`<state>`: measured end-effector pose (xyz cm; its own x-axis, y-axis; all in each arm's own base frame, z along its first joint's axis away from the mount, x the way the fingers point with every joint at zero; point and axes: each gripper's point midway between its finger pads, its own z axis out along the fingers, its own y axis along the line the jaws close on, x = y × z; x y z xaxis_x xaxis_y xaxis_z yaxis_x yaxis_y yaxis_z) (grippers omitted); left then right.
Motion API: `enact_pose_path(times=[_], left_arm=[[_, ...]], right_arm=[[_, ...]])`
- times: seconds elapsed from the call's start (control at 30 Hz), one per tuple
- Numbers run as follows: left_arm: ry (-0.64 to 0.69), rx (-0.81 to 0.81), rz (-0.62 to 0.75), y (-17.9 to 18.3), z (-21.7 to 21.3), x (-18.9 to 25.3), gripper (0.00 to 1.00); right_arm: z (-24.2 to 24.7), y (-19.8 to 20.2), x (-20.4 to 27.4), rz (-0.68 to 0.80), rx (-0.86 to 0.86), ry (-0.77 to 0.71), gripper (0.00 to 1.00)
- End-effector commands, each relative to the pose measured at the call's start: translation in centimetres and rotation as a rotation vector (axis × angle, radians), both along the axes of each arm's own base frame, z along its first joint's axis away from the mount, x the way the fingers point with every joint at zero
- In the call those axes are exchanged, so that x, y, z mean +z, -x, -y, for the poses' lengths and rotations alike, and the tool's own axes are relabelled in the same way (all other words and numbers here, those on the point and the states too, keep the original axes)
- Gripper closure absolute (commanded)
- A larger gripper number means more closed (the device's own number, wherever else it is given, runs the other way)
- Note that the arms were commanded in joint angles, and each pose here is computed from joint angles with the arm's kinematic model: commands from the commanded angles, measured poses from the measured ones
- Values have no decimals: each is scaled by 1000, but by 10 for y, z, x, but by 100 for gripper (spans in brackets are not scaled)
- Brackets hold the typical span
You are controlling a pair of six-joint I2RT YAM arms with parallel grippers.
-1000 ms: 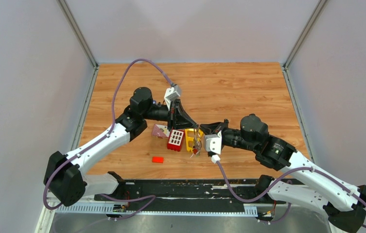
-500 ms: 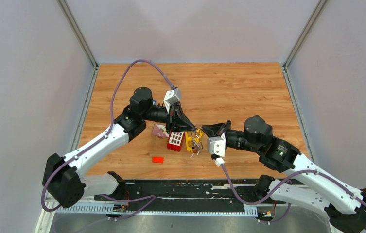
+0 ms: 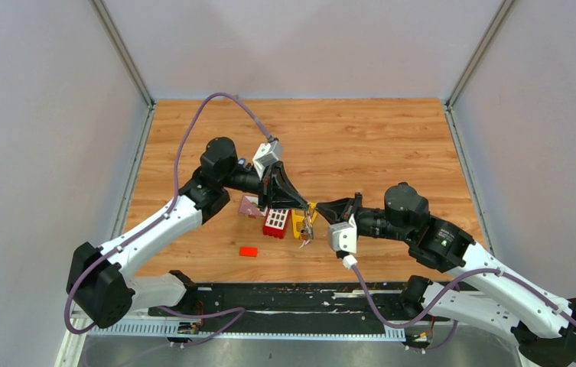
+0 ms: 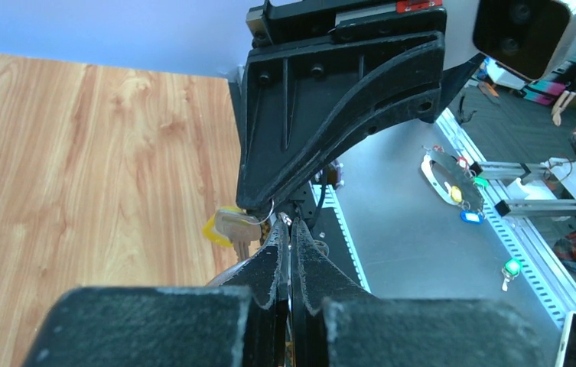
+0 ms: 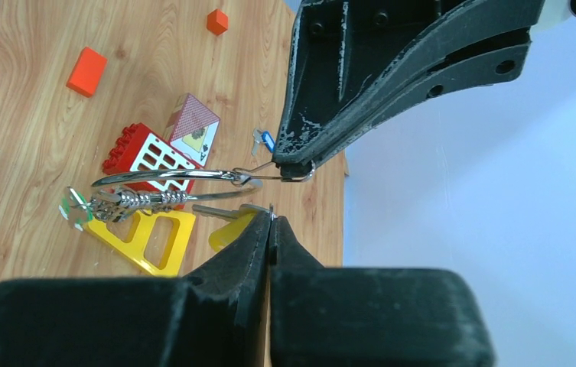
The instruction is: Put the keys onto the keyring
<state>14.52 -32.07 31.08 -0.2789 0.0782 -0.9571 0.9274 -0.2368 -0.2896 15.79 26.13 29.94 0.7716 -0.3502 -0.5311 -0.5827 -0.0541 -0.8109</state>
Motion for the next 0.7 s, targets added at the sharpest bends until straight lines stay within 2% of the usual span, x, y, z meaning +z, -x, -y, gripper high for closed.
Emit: enact_pose_path(times=[0.0,0.67], left_arm=[[86,-45,69,13,-4,25,100],[86,-33,30,8,2,14,100]], right_arm=[[-3,8,4,22,53,-17,100],[-11,14,16,3,69,-62,100]])
